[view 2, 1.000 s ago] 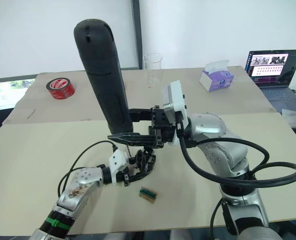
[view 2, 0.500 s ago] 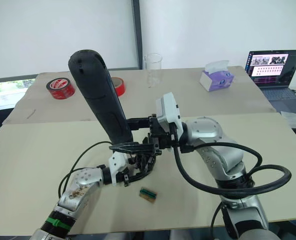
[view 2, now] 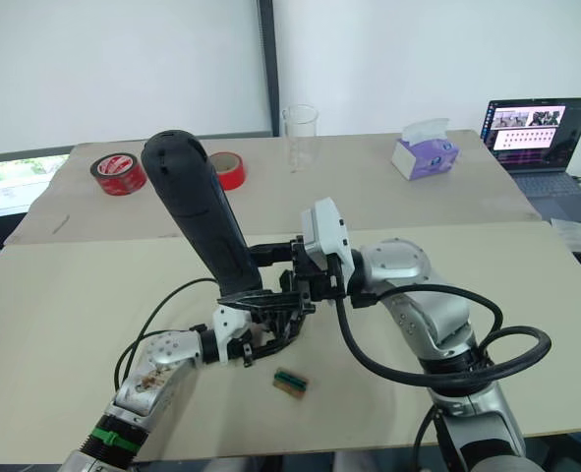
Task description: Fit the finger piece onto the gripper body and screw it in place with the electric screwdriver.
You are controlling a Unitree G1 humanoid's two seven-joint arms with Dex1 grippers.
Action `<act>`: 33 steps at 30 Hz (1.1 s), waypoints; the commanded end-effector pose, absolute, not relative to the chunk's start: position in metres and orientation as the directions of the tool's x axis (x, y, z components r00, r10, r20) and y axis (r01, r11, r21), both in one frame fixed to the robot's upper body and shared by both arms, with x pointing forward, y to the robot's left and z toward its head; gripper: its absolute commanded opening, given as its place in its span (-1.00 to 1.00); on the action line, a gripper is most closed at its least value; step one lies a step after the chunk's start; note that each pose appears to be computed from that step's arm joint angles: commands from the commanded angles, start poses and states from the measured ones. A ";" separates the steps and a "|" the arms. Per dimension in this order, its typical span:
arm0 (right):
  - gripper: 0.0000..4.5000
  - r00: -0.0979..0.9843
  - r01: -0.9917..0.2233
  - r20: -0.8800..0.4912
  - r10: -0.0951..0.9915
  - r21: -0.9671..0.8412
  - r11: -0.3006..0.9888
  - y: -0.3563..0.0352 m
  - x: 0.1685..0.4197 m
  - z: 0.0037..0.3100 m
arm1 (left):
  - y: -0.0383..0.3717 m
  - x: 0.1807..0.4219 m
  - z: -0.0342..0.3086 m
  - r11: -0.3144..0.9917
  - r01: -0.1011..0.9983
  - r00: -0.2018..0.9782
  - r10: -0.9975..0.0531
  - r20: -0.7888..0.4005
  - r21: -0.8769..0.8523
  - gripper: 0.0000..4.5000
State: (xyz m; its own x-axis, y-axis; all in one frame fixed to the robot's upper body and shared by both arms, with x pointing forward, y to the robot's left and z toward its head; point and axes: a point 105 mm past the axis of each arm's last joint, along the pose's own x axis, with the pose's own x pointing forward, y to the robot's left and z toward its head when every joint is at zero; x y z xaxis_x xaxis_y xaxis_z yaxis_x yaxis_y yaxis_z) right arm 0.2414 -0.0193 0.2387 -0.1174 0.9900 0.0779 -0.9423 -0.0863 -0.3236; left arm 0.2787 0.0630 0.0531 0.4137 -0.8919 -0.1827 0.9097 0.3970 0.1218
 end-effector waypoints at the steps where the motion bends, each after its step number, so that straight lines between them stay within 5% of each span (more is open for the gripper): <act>1: -0.15 -0.133 -0.919 0.116 0.984 -0.386 -0.079 -0.020 0.237 0.250 | 0.067 0.270 0.022 0.400 0.916 0.391 -0.871 -0.297 0.033 0.02; 33: -0.15 -0.140 -0.921 0.092 0.986 -0.377 -0.095 -0.021 0.237 0.250 | 0.061 0.269 0.046 0.404 0.914 0.396 -0.870 -0.295 0.036 0.02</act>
State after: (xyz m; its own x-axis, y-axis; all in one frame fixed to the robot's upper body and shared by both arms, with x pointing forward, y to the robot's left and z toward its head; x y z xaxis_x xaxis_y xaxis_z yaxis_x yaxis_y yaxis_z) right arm 0.2432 -0.0206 0.2352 -0.1137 0.9914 0.0642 -0.9425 -0.0872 -0.3226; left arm 0.2771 0.0601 0.0635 0.4277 -0.8723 -0.2371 0.9036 0.4199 0.0852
